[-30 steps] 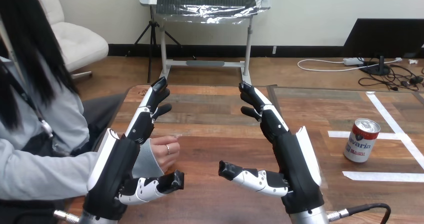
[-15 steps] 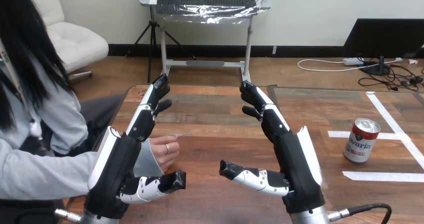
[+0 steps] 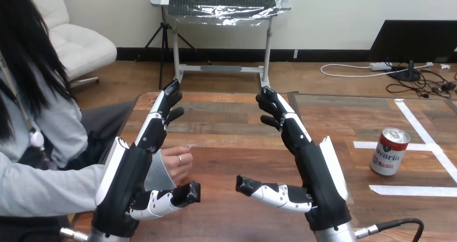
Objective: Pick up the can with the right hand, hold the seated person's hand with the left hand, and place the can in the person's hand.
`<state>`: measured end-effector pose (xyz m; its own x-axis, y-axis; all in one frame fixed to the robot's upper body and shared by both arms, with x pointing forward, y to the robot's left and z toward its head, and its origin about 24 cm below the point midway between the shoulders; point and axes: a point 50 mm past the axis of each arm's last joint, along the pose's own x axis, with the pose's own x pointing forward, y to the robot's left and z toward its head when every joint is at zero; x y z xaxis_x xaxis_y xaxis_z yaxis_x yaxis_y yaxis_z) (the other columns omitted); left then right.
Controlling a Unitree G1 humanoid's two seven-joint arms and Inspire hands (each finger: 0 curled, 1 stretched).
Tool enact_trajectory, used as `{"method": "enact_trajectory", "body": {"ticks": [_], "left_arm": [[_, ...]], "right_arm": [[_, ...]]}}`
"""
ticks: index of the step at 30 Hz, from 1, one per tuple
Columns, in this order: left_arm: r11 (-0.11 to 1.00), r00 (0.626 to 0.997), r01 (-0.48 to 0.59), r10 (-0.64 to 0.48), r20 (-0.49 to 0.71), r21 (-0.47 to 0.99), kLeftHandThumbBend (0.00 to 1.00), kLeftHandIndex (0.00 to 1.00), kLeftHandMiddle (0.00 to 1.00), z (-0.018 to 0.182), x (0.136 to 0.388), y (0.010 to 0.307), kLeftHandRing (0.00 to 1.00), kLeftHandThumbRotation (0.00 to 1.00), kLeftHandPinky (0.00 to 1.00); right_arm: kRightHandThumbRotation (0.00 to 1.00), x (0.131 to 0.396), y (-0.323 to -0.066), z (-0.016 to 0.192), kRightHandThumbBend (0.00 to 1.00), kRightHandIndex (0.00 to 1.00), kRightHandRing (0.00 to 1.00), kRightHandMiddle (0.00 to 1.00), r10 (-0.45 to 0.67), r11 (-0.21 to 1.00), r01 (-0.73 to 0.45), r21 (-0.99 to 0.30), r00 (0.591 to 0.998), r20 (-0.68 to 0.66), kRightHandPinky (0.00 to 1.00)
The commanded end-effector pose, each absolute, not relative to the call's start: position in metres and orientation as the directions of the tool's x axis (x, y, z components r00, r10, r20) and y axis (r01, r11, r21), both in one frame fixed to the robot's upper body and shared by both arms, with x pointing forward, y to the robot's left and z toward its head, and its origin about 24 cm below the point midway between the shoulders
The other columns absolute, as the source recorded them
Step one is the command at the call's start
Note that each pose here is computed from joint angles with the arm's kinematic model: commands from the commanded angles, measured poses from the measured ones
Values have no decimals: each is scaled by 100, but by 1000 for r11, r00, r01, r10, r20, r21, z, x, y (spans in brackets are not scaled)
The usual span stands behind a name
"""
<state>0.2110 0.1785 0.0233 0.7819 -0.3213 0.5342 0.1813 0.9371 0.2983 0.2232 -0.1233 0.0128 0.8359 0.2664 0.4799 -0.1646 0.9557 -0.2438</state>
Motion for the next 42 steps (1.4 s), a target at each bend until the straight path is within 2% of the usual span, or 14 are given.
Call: {"method": "enact_trajectory", "body": {"ticks": [1, 12, 24, 30, 42], "left_arm": [[942, 737, 153, -309, 601, 297, 100, 97, 98, 38, 219, 177, 96, 74, 90], [944, 748, 171, -310, 587, 281, 100, 97, 99, 37, 220, 177, 97, 74, 91], [943, 735, 170, -314, 601, 285, 100, 98, 99, 41, 223, 177, 96, 73, 91], [947, 737, 163, -304, 604, 277, 100, 98, 99, 42, 223, 179, 96, 73, 90], [952, 751, 167, -291, 593, 256, 100, 99, 100, 41, 221, 185, 96, 71, 90]], "right_arm": [[50, 242, -122, 41, 100, 93, 91, 90, 265, 958, -140, -251, 765, 587, 86], [50, 245, -124, 42, 100, 93, 91, 90, 265, 957, -133, -258, 763, 589, 87], [45, 251, -130, 50, 100, 93, 92, 90, 264, 957, -120, -265, 742, 616, 89], [46, 255, -140, 56, 100, 93, 91, 92, 237, 955, -57, -292, 738, 632, 86], [46, 261, -157, 75, 100, 93, 87, 91, 152, 966, 44, -255, 702, 695, 81]]}}
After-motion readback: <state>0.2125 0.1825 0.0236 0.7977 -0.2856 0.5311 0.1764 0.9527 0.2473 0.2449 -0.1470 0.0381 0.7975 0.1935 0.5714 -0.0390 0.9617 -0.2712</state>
